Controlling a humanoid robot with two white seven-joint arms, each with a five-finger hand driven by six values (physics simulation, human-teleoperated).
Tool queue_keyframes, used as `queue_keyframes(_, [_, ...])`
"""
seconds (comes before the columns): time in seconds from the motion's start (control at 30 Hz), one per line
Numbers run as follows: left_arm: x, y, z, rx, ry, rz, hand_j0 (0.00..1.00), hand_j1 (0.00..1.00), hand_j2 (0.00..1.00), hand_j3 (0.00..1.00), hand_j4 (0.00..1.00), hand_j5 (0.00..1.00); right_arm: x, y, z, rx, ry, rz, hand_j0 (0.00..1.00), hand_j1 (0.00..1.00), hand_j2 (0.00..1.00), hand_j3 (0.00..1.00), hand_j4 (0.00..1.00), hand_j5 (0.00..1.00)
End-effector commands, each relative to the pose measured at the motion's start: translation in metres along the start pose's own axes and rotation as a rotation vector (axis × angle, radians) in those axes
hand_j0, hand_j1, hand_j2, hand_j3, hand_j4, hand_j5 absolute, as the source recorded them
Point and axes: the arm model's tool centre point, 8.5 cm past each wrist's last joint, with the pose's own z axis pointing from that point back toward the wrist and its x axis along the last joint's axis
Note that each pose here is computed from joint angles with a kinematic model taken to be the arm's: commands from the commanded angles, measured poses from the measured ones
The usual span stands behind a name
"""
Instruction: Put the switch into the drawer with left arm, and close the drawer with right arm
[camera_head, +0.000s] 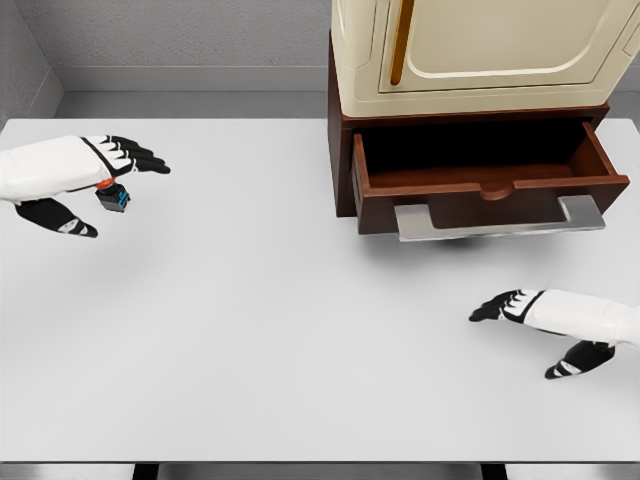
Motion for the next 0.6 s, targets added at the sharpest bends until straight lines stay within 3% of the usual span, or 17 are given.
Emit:
queue_keyframes(0.0, [0.000,0.000,0.000,0.004,0.003,0.007,1.00,1.00,1.00,1.00,1.00,1.00,0.000,0.000,0.000,-0.001,0.000,-0.005,1.00,1.00,1.00,1.00,1.00,1.00])
queue_keyframes(0.13, [-0.004,-0.003,-0.005,0.006,0.020,0.022,1.00,1.00,1.00,1.00,1.00,1.00,-0.001,-0.006,0.003,-0.006,0.006,0.005,1.00,1.00,1.00,1.00,1.00,1.00])
queue_keyframes(0.23, [-0.026,-0.005,-0.020,-0.016,0.190,0.053,1.00,1.00,1.00,1.00,1.00,1.00,-0.002,-0.008,0.006,-0.004,0.014,0.011,1.00,1.00,1.00,1.00,1.00,1.00])
queue_keyframes(0.37, [-0.038,-0.012,-0.023,-0.041,0.228,0.057,1.00,1.00,1.00,1.00,1.00,1.00,-0.003,-0.014,0.006,-0.014,0.017,0.023,1.00,1.00,1.00,1.00,1.00,1.00])
queue_keyframes(0.47, [-0.054,-0.025,-0.033,-0.085,0.308,0.057,1.00,1.00,1.00,1.00,1.00,1.00,-0.003,-0.014,0.006,-0.013,0.018,0.022,1.00,1.00,1.00,1.00,1.00,1.00])
queue_keyframes(0.57, [-0.062,-0.029,-0.050,-0.109,0.307,0.078,1.00,1.00,1.00,1.00,1.00,1.00,-0.003,-0.013,0.006,-0.008,0.017,0.021,1.00,1.00,1.00,1.00,1.00,1.00])
